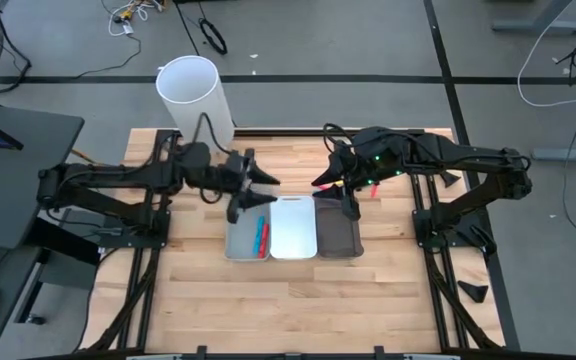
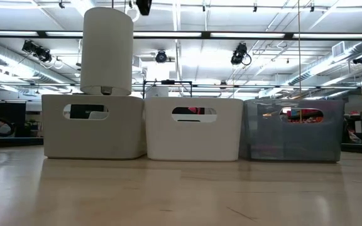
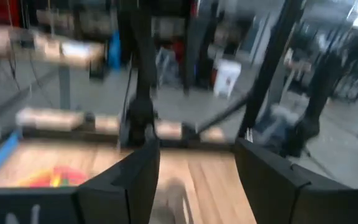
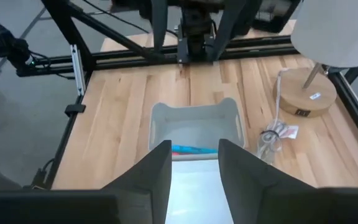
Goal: Pick & Place Markers
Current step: Put the bottom blue marker into the gray bin
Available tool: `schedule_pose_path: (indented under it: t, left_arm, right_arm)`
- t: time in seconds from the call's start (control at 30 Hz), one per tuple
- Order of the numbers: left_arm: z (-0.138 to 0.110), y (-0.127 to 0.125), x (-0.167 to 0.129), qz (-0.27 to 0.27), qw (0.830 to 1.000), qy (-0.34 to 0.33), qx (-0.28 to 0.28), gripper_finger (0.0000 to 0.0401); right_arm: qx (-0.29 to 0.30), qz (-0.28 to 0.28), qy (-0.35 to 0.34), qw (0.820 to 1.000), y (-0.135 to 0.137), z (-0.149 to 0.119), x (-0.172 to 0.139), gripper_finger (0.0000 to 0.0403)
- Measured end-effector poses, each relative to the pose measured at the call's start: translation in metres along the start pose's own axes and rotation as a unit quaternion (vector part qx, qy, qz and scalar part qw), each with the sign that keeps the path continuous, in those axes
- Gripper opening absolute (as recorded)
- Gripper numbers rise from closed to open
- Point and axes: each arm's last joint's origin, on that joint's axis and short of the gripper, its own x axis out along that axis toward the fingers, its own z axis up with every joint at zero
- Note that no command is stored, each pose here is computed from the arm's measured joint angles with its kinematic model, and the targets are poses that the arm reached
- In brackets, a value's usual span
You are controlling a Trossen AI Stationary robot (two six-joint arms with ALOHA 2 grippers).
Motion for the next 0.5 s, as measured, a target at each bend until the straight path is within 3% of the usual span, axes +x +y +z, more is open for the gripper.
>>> schedule_pose_path:
  t: [0.13, 0.33, 0.5]
  left_arm:
    - [0.006, 0.001, -0.002, -0.013, 1.0, -0.021, 0.005, 0.0213]
    - [-0.008, 0.001, -0.002, -0.037, 0.998, 0.051, -0.022, 0.0213]
    - [-0.01, 0.001, -0.002, -0.036, 0.998, 0.057, -0.017, 0.0213]
  right_arm:
    - [0.009, 0.001, -0.009, 1.0, 0.0, 0.002, 0.0, 0.0132]
    - [0.007, 0.001, -0.004, 1.0, 0.0, 0.001, 0.004, 0.0132]
    - [-0.008, 0.0, 0.002, 1.0, -0.001, 0.001, 0.01, 0.0132]
